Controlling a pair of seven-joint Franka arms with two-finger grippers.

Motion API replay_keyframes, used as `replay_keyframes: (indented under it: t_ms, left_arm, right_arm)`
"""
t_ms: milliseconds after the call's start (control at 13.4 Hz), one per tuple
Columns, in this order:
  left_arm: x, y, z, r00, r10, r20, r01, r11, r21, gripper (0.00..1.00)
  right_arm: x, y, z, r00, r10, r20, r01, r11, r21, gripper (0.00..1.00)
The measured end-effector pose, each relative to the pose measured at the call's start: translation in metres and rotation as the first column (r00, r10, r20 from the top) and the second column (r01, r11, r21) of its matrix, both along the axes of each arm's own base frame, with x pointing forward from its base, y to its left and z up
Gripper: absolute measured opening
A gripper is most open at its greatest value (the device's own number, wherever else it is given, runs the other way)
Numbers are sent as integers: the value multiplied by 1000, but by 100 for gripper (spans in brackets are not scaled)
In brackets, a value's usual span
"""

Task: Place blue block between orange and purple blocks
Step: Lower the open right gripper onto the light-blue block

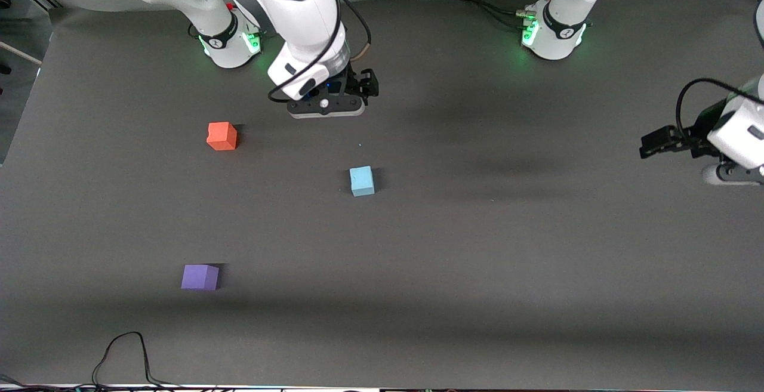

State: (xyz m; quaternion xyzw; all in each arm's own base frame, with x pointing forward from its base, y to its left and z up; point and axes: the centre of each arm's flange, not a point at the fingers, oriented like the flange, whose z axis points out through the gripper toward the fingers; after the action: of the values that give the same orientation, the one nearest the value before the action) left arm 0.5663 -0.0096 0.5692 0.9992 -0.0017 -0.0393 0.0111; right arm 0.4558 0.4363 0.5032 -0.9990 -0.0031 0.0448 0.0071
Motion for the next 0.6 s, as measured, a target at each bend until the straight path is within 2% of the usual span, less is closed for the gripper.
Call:
replay_keyframes:
  t_ms: [149, 298, 595]
  left_arm:
    - [-8, -2, 12, 1000, -4, 8, 4, 1000, 4, 100]
    - [-13, -4, 19, 1000, -7, 13, 7, 1000, 6, 100]
    - [-14, -3, 22, 1000, -22, 18, 22, 1000, 6, 100]
  right_arm:
    - [1, 3, -37, 1000, 12, 23, -12, 1000, 4, 100]
    - [2, 2, -88, 997, 31, 64, -30, 999, -15, 100]
    - [14, 2, -208, 996, 48, 79, -45, 998, -34, 100]
